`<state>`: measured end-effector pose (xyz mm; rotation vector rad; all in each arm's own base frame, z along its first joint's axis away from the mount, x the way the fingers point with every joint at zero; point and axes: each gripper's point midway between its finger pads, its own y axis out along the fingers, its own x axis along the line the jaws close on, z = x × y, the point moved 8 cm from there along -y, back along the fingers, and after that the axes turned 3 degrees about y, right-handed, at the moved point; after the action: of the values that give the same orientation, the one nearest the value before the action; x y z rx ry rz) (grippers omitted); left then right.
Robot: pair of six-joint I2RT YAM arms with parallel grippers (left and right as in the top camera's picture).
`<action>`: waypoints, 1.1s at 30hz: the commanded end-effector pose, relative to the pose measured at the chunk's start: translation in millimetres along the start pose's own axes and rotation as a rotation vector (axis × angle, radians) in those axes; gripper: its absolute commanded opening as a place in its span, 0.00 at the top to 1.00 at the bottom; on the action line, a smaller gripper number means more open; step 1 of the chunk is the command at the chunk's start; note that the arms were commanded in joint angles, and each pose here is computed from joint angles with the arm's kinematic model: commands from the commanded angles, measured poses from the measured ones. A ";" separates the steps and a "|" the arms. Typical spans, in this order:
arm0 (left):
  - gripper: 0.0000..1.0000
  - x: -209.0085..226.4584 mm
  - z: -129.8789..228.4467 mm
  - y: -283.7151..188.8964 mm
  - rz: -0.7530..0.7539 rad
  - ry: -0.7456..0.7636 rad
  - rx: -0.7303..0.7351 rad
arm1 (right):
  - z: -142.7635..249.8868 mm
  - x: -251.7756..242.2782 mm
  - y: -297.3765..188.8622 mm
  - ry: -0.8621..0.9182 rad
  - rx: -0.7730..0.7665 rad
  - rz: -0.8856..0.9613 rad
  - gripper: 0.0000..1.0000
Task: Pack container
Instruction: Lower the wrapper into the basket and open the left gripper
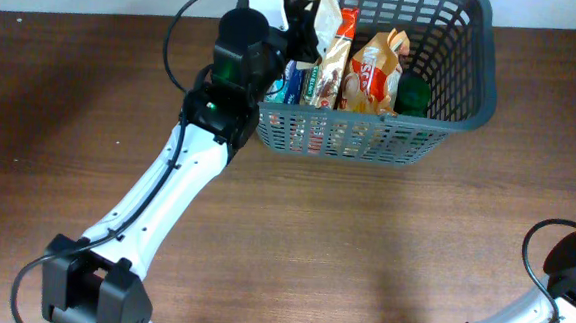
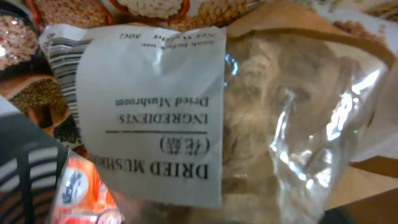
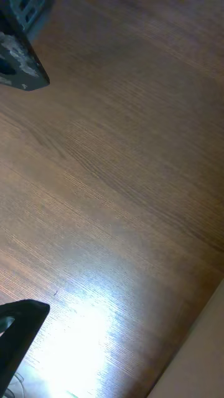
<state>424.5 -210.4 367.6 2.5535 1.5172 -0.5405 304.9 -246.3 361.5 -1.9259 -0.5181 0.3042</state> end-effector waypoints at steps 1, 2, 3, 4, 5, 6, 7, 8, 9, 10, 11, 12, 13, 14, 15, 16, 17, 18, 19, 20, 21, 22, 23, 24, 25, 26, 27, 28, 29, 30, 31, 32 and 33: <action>0.98 5.9 20.0 10.1 -0.008 -0.014 0.073 | -0.4 -0.7 1.7 0.010 0.003 0.004 0.01; 0.98 8.3 25.9 12.1 -0.016 -0.007 0.096 | -0.4 -0.8 1.7 0.009 0.003 0.004 0.01; 0.98 11.9 34.3 14.9 -0.029 0.004 0.128 | -0.4 -0.7 1.7 0.010 0.003 0.004 0.01; 0.98 14.2 40.4 16.6 -0.036 0.012 0.151 | -0.4 -0.7 1.7 0.010 0.003 0.004 0.01; 0.98 17.1 47.4 18.9 -0.045 0.010 0.176 | -0.4 -0.7 1.7 0.010 0.003 0.004 0.01; 0.99 19.8 54.3 21.1 -0.054 0.010 0.200 | -0.4 -0.7 1.7 0.010 0.003 0.004 0.01; 0.98 21.8 59.1 22.6 -0.060 0.009 0.216 | -0.4 -0.8 1.7 0.009 0.003 0.004 0.01; 0.98 24.0 64.4 24.5 -0.066 0.007 0.233 | -0.4 -0.7 1.7 0.010 0.003 0.004 0.01; 0.98 25.5 68.3 25.4 -0.071 0.007 0.247 | -0.4 -0.7 1.7 0.010 0.003 0.004 0.01; 0.98 27.5 73.0 26.8 -0.077 0.007 0.262 | -0.4 -0.7 1.7 0.010 0.003 0.004 0.01; 0.98 28.5 75.6 27.1 -0.080 0.012 0.273 | -0.4 -0.8 1.7 0.009 0.003 0.004 0.01; 0.98 30.4 79.8 27.5 -0.087 0.011 0.290 | -0.4 -0.8 1.7 0.009 0.003 0.004 0.01; 0.98 31.7 82.5 27.7 -0.092 0.010 0.302 | -0.4 -0.7 1.7 0.010 0.003 0.004 0.01; 0.98 32.8 84.5 28.2 -0.095 0.009 0.309 | -0.4 -0.7 1.7 0.010 0.003 0.004 0.01; 0.97 33.2 86.0 28.2 -0.097 0.009 0.316 | -0.4 -0.7 1.7 0.010 0.003 0.004 0.01; 0.90 33.6 86.9 28.4 -0.098 0.009 0.319 | -0.4 -0.7 1.7 0.010 0.003 0.004 0.01; 0.80 33.6 87.0 28.3 -0.098 0.009 0.320 | -0.4 -0.8 1.7 0.009 0.003 0.004 0.01; 0.74 33.6 87.0 28.3 -0.099 0.009 0.320 | -0.4 -0.7 1.7 0.010 0.003 0.004 0.01; 0.67 33.6 86.9 28.4 -0.098 0.009 0.319 | -0.4 -0.8 1.7 0.009 0.003 0.004 0.01; 0.59 33.7 86.6 28.5 -0.098 0.009 0.317 | -0.4 -0.7 1.7 0.010 0.003 0.004 0.01; 0.48 34.0 86.3 28.5 -0.098 0.009 0.316 | -0.4 -0.7 1.7 0.010 0.003 0.004 0.01; 0.41 34.1 86.1 28.5 -0.098 0.009 0.315 | -0.4 -0.8 1.7 0.009 0.003 0.004 0.01; 0.41 34.9 85.3 28.7 -0.099 0.008 0.311 | -0.4 -0.7 1.7 0.010 0.003 0.004 0.01; 0.40 35.5 83.6 28.8 -0.099 0.008 0.305 | -0.4 -0.7 1.7 0.010 0.003 0.004 0.01; 0.39 36.1 81.3 29.2 -0.098 0.009 0.296 | -0.4 -0.8 1.7 0.009 0.003 0.004 0.01; 0.35 37.1 77.6 29.4 -0.100 0.008 0.287 | -0.4 -0.7 1.7 0.010 0.003 0.004 0.01; 0.32 37.9 72.2 29.6 -0.100 0.009 0.275 | -0.4 -0.7 1.7 0.010 0.003 0.004 0.01; 0.30 37.2 64.8 29.9 -0.090 0.025 0.261 | -0.4 -0.8 1.7 0.009 0.003 0.004 0.01; 0.27 35.3 57.3 29.8 -0.075 0.047 0.247 | -0.4 -0.7 1.7 0.010 0.003 0.004 0.01; 0.25 33.3 48.3 28.9 -0.062 0.070 0.233 | -0.4 -0.8 1.7 0.009 0.003 0.004 0.01; 0.22 31.6 37.9 27.4 -0.057 0.091 0.218 | -0.4 -0.7 1.7 0.010 0.003 0.004 0.01; 0.19 28.5 25.4 24.4 -0.055 0.116 0.204 | -0.4 -0.7 1.7 0.010 0.003 0.004 0.01; 0.13 25.2 12.2 20.8 -0.052 0.145 0.192 | -0.4 -0.7 1.7 0.010 0.003 0.004 0.01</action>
<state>449.7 -210.7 299.4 2.7284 1.6946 -0.7424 305.0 -246.2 361.5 -1.9258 -0.5185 0.3044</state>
